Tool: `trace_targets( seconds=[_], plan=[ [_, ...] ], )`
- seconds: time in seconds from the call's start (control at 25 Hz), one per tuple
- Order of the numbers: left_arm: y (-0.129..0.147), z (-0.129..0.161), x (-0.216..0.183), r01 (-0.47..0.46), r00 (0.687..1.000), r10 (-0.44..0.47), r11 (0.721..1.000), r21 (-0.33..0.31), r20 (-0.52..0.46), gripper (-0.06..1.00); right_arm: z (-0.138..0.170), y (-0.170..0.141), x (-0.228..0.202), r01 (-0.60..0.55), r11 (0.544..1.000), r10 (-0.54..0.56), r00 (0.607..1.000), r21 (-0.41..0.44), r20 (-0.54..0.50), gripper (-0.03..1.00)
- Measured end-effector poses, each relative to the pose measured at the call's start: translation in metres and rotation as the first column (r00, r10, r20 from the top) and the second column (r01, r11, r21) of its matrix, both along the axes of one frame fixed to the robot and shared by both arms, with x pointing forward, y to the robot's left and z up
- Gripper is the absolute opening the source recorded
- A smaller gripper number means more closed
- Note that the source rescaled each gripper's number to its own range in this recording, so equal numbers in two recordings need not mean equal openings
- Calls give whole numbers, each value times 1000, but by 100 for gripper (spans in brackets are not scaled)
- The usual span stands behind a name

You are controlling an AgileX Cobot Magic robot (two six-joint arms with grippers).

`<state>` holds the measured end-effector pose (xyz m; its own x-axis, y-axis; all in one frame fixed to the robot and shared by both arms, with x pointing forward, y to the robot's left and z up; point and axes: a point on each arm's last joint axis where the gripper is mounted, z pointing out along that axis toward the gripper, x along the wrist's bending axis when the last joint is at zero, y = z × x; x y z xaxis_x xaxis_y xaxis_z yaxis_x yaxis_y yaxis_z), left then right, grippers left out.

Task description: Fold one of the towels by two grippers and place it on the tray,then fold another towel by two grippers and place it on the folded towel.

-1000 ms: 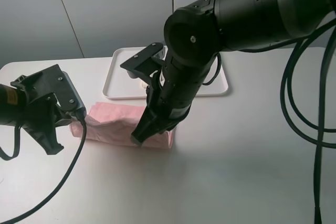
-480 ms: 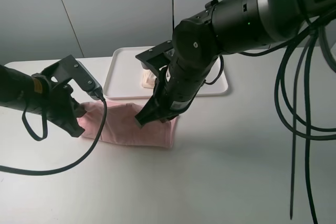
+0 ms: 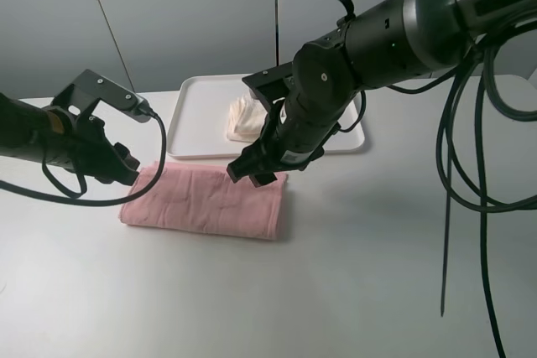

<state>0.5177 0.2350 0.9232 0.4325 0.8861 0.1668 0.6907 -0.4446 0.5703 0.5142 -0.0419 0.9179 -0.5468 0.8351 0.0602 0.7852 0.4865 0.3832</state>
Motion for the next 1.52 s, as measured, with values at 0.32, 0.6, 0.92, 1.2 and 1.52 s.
trace_targets(
  seconds=[0.32,0.6,0.92,1.2,1.52],
  plan=[
    [12,1,4,-97,988,99,995,19,-118,100,0,-1,2,30,999,-30,1000,13,-7,94],
    [6,-10,33,-178,908,192,981,72,-372,100,2,-15,7,90,996,-92,990,-30,-104,94],
    [-2,-12,51,-243,863,235,969,41,-446,100,1,-12,-5,54,998,-55,972,-13,-230,94],
    [-1,-16,54,-308,843,294,950,45,-450,100,2,-10,-6,46,999,-43,968,8,-247,94],
    [0,-40,55,-325,803,326,941,92,-499,100,1,-10,-7,43,999,-41,967,4,-253,94]
  ],
)
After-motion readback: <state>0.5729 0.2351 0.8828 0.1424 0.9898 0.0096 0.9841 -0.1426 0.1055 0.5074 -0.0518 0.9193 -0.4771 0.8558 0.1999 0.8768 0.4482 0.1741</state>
